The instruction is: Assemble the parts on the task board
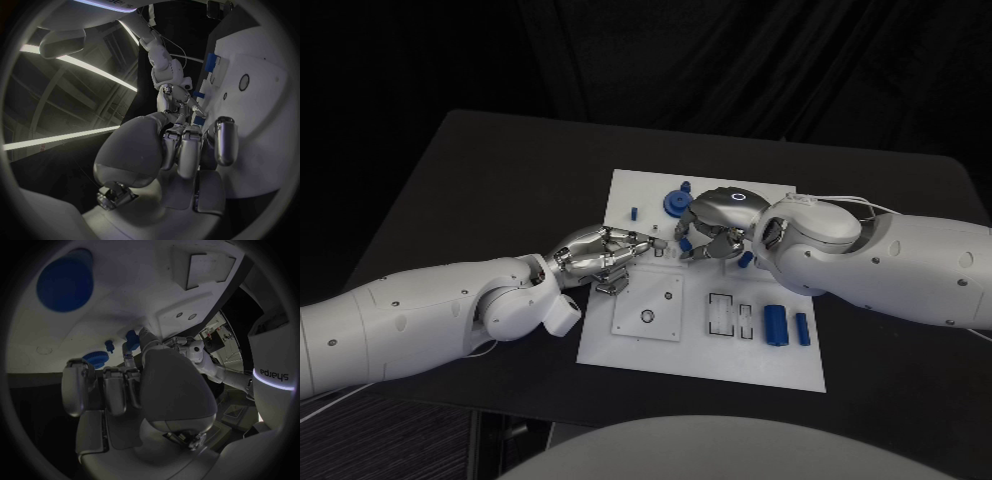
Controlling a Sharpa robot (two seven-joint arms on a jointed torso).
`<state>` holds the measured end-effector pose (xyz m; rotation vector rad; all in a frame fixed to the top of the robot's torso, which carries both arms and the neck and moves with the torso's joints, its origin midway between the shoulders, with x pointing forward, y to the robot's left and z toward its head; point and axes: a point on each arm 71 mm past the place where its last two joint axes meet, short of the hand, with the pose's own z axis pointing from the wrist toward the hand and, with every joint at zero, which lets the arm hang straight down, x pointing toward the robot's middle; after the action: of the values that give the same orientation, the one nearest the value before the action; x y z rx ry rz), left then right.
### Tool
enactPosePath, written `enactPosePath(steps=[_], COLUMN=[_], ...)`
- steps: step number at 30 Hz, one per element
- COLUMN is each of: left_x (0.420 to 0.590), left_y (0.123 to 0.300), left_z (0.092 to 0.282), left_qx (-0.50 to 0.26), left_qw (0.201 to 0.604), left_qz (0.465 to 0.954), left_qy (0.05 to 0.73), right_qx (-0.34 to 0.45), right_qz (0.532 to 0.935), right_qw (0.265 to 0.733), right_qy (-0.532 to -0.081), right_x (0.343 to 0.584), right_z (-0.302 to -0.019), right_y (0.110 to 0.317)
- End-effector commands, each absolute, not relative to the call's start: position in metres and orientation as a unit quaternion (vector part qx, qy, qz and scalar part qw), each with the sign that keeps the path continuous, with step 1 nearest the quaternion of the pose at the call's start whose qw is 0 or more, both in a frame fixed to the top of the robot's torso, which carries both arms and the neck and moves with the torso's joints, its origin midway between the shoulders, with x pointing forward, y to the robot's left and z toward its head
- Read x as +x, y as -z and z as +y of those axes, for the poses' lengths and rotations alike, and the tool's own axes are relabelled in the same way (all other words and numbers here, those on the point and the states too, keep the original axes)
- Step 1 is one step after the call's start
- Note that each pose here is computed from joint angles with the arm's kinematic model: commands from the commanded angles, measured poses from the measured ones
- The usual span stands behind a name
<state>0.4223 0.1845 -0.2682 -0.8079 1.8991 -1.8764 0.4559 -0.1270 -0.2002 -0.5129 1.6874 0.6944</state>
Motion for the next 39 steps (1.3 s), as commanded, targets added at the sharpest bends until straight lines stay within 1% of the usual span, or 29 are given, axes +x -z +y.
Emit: enactPosePath(steps=[1, 9, 18, 20, 23, 26, 29, 30, 33, 39], left_x=[0.421, 0.421, 0.421, 0.42, 0.419, 0.418, 0.417, 0.418, 0.421, 0.432], left_y=[0.268, 0.268, 0.268, 0.267, 0.266, 0.265, 0.262, 0.259, 0.252, 0.234], left_z=[0.183, 0.183, 0.185, 0.187, 0.189, 0.192, 0.194, 0.195, 0.197, 0.196], left_qx=[-0.284, -0.285, -0.287, -0.289, -0.293, -0.296, -0.297, -0.297, -0.295, -0.286], left_qw=[0.171, 0.172, 0.179, 0.185, 0.195, 0.202, 0.211, 0.217, 0.227, 0.238], left_qz=[0.665, 0.665, 0.662, 0.661, 0.66, 0.659, 0.658, 0.658, 0.658, 0.668], left_qy=[0.669, 0.669, 0.668, 0.667, 0.664, 0.661, 0.659, 0.657, 0.655, 0.644], right_qx=[-0.22, -0.219, -0.213, -0.212, -0.207, -0.201, -0.188, -0.181, -0.169, -0.165], right_qz=[0.724, 0.717, 0.692, 0.677, 0.649, 0.632, 0.611, 0.602, 0.588, 0.567], right_qw=[0.584, 0.59, 0.611, 0.621, 0.637, 0.646, 0.659, 0.665, 0.676, 0.69], right_qy=[-0.293, -0.3, -0.32, -0.334, -0.362, -0.379, -0.396, -0.403, -0.411, -0.419], right_x=[0.456, 0.455, 0.451, 0.449, 0.446, 0.444, 0.444, 0.444, 0.445, 0.445], right_z=[-0.128, -0.128, -0.13, -0.131, -0.134, -0.138, -0.145, -0.149, -0.159, -0.175], right_y=[0.201, 0.2, 0.192, 0.186, 0.171, 0.16, 0.144, 0.136, 0.125, 0.115])
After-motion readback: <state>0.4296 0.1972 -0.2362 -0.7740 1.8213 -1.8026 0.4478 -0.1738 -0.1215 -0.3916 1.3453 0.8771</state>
